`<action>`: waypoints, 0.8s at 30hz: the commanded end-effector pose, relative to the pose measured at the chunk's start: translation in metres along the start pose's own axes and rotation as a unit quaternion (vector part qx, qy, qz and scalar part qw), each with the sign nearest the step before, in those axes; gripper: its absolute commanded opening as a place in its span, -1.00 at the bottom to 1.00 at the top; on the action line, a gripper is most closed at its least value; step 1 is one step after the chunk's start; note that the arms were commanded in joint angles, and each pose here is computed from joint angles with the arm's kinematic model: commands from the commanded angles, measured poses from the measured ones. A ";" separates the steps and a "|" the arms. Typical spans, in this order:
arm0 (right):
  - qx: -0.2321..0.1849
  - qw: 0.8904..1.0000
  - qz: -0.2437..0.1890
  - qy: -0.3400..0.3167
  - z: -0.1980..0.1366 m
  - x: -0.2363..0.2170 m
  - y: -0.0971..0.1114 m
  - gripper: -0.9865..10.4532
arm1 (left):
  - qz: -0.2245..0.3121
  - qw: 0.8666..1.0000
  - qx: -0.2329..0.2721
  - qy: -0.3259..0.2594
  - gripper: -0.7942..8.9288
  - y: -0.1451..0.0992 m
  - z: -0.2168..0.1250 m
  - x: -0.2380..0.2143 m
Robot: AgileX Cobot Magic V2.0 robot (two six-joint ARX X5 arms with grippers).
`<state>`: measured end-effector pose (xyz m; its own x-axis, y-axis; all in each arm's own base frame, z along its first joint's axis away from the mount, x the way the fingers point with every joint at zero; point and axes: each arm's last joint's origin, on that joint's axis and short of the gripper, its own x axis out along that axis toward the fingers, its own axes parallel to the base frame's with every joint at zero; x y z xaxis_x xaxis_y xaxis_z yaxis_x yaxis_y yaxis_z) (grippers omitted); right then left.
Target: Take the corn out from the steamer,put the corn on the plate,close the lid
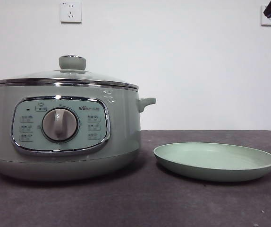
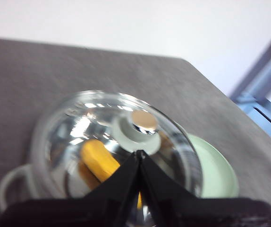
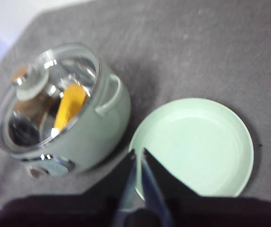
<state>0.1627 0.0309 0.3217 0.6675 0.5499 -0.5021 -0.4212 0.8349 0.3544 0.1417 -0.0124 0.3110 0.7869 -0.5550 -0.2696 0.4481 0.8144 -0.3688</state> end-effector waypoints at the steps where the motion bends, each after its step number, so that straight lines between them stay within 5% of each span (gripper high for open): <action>1: -0.030 0.999 -0.001 0.016 0.005 0.003 -0.001 -0.35 | -0.029 0.999 0.009 0.030 -0.75 0.004 0.005 0.009; 4: -0.028 0.999 -0.002 0.020 0.007 0.006 -0.003 -0.06 | -0.027 0.999 -0.001 0.046 -0.15 0.007 0.009 0.016; 6: -0.027 0.999 -0.004 0.021 0.007 0.006 -0.003 0.00 | -0.028 0.998 -0.003 0.050 0.01 0.008 0.011 0.020; 14: -0.023 1.000 -0.002 0.019 0.007 0.007 -0.003 0.00 | -0.008 0.997 0.010 0.081 0.00 0.005 0.027 0.046; 24: -0.022 1.000 -0.002 0.019 0.007 0.007 -0.003 0.00 | 0.030 0.985 0.094 0.142 0.00 -0.015 0.043 0.102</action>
<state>0.1724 0.0319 0.3220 0.6427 0.5452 -0.5383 -0.4427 0.8377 0.3198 0.2316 -0.0713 0.3299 0.6825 -0.5148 -0.5189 0.4807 0.8509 -0.2119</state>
